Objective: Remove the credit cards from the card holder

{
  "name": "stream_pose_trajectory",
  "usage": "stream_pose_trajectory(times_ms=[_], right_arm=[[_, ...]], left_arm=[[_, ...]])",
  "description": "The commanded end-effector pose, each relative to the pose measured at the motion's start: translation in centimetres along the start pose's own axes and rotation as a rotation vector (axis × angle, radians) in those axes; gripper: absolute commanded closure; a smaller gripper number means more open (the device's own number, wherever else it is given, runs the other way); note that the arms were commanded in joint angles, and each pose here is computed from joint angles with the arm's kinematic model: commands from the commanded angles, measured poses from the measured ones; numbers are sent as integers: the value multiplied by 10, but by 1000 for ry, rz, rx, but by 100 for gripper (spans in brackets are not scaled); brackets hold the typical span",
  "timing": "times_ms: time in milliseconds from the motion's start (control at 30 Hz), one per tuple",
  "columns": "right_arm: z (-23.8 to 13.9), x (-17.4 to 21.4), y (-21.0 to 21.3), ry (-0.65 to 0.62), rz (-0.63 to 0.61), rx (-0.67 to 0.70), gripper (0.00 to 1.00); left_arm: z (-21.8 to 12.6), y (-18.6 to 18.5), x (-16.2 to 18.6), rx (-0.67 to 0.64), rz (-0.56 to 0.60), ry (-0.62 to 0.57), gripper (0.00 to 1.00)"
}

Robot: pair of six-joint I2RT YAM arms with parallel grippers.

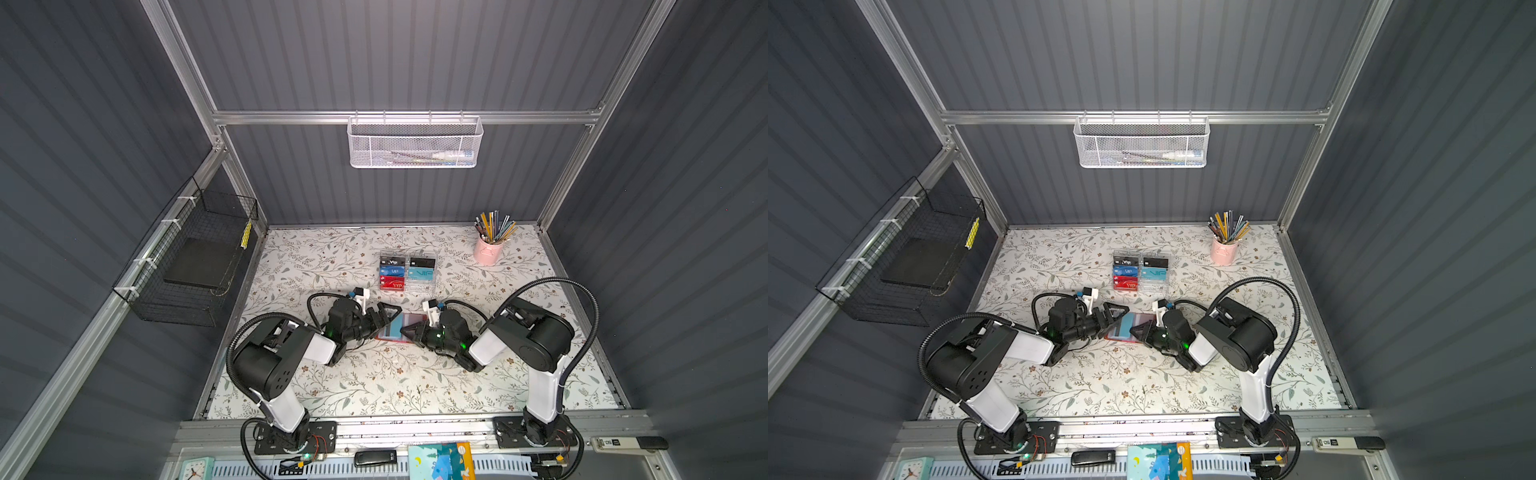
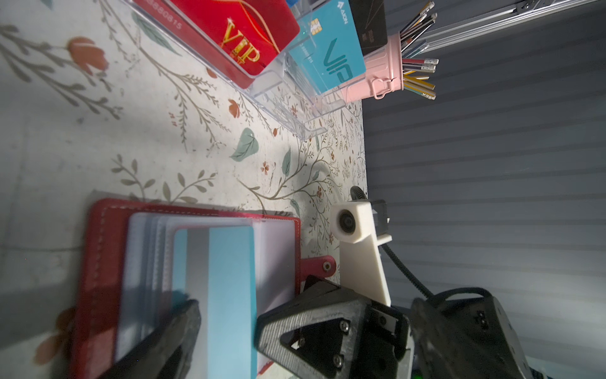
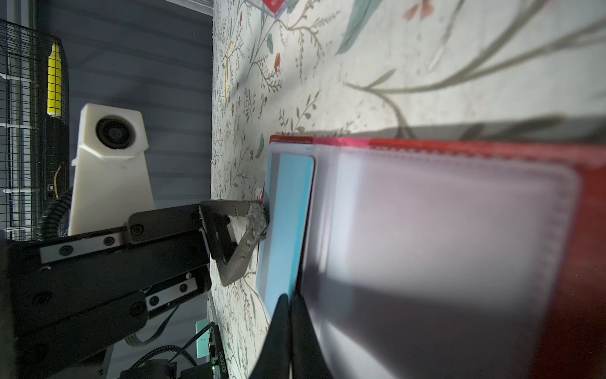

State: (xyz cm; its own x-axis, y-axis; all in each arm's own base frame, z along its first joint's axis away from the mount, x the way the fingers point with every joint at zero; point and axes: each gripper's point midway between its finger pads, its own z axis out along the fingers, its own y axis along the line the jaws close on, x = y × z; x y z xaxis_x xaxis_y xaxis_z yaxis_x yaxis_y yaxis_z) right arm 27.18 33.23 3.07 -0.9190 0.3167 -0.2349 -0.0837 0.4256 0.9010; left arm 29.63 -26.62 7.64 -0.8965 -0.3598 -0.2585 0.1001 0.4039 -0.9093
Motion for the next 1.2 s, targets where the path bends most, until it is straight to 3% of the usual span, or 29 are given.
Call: stream_pose_trajectory(times_ms=[0, 533, 733, 1167], right_arm=[[4, -5, 16, -9, -37, -64, 93], [1, -7, 35, -25, -84, -119, 93], [2, -7, 31, -21, -81, -92, 100], [-9, -6, 26, -32, -97, -68, 100]], left_arm=[[-4, 44, 27, -133, -114, 75, 0], [-7, 47, 31, -134, -116, 76, 0], [-8, 42, 30, -125, -116, 76, 0], [-17, 23, 21, -166, -35, 81, 0]])
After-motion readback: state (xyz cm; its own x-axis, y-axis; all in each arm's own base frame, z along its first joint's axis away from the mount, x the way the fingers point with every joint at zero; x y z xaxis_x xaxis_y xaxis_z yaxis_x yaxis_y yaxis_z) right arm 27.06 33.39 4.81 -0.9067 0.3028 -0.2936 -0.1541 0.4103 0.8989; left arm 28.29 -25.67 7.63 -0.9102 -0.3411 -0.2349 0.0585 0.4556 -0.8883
